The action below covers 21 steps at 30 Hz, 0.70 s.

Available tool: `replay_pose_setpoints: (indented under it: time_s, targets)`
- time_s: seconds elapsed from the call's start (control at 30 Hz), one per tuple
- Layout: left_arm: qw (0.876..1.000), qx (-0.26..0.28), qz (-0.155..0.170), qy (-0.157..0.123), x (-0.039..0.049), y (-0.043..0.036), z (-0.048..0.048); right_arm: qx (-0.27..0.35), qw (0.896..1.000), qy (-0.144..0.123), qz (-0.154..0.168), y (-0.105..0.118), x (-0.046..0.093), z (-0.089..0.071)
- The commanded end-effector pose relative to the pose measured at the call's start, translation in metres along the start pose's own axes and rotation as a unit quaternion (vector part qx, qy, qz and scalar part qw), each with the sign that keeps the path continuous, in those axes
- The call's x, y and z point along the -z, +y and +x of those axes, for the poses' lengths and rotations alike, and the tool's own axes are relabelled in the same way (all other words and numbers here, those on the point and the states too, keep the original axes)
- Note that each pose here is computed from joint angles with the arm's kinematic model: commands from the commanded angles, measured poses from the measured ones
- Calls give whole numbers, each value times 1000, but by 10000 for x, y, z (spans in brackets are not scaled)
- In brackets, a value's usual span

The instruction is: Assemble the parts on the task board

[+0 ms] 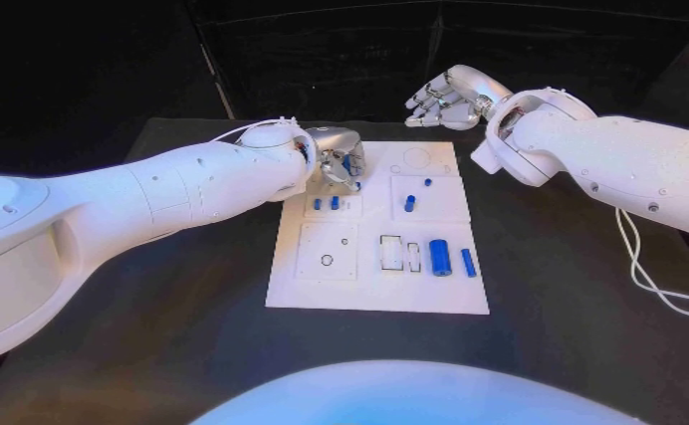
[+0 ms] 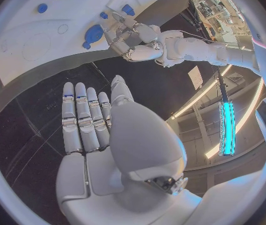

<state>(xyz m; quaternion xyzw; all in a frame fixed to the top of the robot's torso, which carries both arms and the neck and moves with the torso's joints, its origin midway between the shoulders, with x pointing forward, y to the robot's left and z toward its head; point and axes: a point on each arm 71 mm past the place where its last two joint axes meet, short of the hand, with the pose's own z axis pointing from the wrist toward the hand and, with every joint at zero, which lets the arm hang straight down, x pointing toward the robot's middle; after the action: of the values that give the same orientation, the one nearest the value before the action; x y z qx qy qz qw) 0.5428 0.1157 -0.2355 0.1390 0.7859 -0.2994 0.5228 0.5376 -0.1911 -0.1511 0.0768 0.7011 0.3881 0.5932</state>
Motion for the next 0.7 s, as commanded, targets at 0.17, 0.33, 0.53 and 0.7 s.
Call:
replay_pose_setpoints:
  time_s: [0.17, 0.33, 0.53, 0.7]
  targets:
    - [1000, -11, -1, 13, -45, -13, 36, -8, 1000, -10, -9, 31, -12, -13]
    - [1000, -11, 1, 16, -73, -29, 62, -9, 1000, -10, -9, 39, -18, -6]
    - [1000, -12, -2, 19, -99, -19, 79, -10, 1000, -8, -10, 46, -24, 1]
    - [1000, -12, -5, 24, -114, -2, 87, -10, 1000, -7, -11, 53, -30, 9]
